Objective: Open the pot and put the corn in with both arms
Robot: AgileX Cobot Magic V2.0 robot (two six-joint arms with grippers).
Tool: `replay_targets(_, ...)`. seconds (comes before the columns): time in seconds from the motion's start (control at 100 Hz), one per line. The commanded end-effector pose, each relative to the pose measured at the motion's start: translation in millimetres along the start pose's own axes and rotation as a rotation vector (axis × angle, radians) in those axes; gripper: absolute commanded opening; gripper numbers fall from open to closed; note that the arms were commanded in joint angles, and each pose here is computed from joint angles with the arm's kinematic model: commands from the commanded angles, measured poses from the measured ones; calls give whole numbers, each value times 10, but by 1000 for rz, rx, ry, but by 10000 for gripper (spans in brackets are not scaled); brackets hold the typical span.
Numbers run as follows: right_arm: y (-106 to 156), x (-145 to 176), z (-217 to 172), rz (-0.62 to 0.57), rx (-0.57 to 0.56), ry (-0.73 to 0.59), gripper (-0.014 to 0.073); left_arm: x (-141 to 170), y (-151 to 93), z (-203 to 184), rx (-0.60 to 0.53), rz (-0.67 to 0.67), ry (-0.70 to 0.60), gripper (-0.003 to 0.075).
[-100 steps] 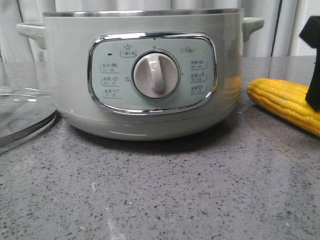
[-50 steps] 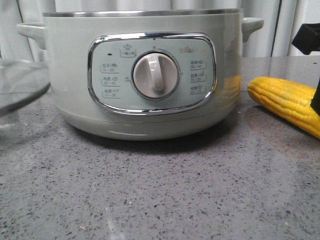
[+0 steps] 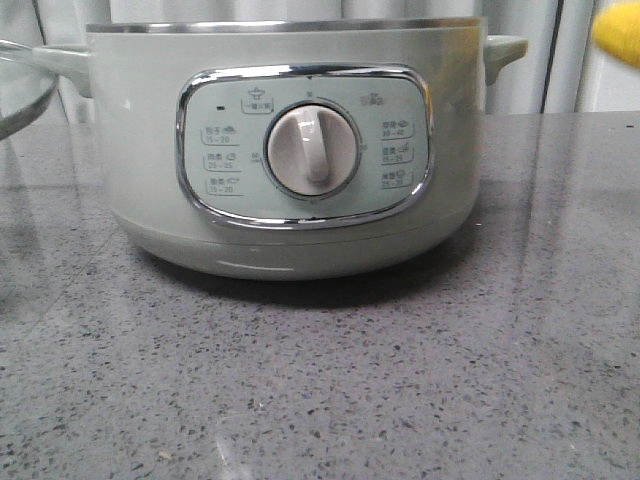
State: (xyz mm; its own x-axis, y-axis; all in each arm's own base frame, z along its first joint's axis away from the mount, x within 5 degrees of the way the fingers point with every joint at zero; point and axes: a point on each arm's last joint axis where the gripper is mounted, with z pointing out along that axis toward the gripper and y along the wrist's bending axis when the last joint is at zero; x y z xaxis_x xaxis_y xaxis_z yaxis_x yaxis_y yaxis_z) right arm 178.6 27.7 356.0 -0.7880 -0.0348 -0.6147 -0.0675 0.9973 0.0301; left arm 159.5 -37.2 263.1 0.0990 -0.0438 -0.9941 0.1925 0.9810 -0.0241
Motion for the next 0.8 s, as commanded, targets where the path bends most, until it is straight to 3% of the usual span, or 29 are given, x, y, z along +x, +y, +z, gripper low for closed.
replay_targets(0.0, -18, -153, -283, -2, 7, -130, -65, -380, 2, -50, -4, -23, -263, 298)
replay_targets(0.4, -3, -256, -470, -41, -3, -154, -65, -22, -4, 135, -15, -40, 12, 311)
replay_targets(0.59, 124, -287, -534, -98, -136, -175, -65, 195, -22, 293, -12, -14, 87, 318)
replay_targets(0.79, 238, -400, -770, -150, -209, -253, -65, 287, -45, 357, 7, -25, 106, 452)
